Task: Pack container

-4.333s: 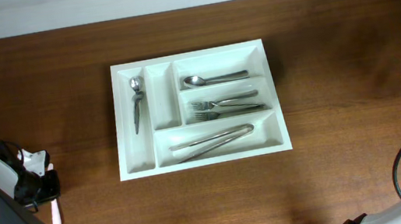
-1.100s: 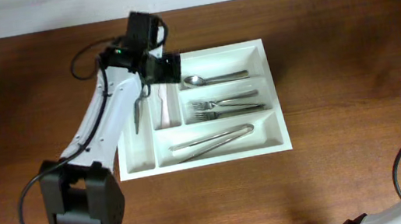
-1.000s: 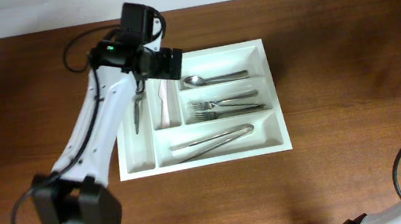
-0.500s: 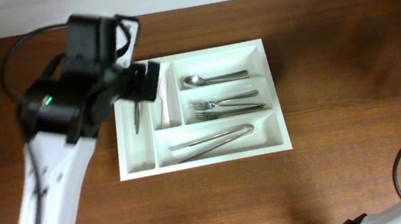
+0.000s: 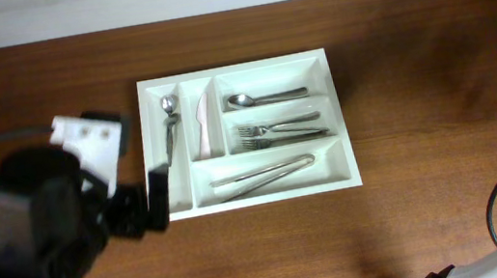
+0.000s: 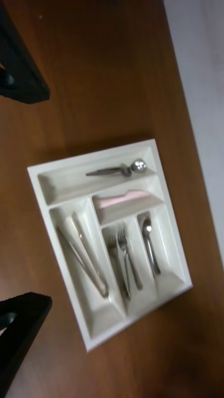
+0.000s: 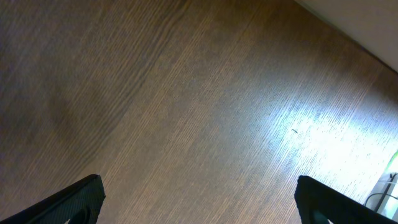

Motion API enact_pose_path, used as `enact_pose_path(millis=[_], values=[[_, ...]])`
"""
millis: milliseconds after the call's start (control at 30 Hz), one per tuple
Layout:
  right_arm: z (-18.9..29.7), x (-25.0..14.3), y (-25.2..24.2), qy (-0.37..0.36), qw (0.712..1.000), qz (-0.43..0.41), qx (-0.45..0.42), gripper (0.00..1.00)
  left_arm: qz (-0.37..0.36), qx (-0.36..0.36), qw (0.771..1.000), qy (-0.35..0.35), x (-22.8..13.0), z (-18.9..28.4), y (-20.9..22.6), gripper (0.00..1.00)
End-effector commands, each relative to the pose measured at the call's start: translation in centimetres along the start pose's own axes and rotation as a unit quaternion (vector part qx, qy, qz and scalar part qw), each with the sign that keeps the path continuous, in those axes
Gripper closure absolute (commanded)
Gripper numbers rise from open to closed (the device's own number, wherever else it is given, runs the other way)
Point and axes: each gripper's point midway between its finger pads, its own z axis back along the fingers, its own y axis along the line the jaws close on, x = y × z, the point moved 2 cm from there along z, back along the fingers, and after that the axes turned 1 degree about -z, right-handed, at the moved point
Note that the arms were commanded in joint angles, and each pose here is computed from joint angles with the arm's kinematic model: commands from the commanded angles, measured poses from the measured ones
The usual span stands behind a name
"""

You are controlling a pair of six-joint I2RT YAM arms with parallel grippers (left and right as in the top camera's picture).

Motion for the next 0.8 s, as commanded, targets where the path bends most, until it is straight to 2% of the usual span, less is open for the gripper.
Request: enact_pose_path(millis=[0,233,467,767], values=[[-0.3,-0.2,-0.2,0.003,1.0,-0.002,-0.004,0.01,0.029,-0.012,0.999,-0.028,-1.7,2.3,-0.1,0.01],[-0.2,-0.2,-0.2,0.003,1.0,-0.002,-0.004,0.01,0.036,-0.009,0.998,-0.051,-6.1,4.5,0.7,0.01],[-0.3,-0.2,-0.2,0.003,1.0,-0.002,-0.004,0.01,0.121,-0.013,0.991,-0.048,-10.4,4.4,1.0,0.01],[-0.2,-0.2,-0.2,0.003,1.0,-0.002,-0.004,0.01,0.119,-0.01,0.991,-0.063,-10.1,4.1,1.1,0.01]])
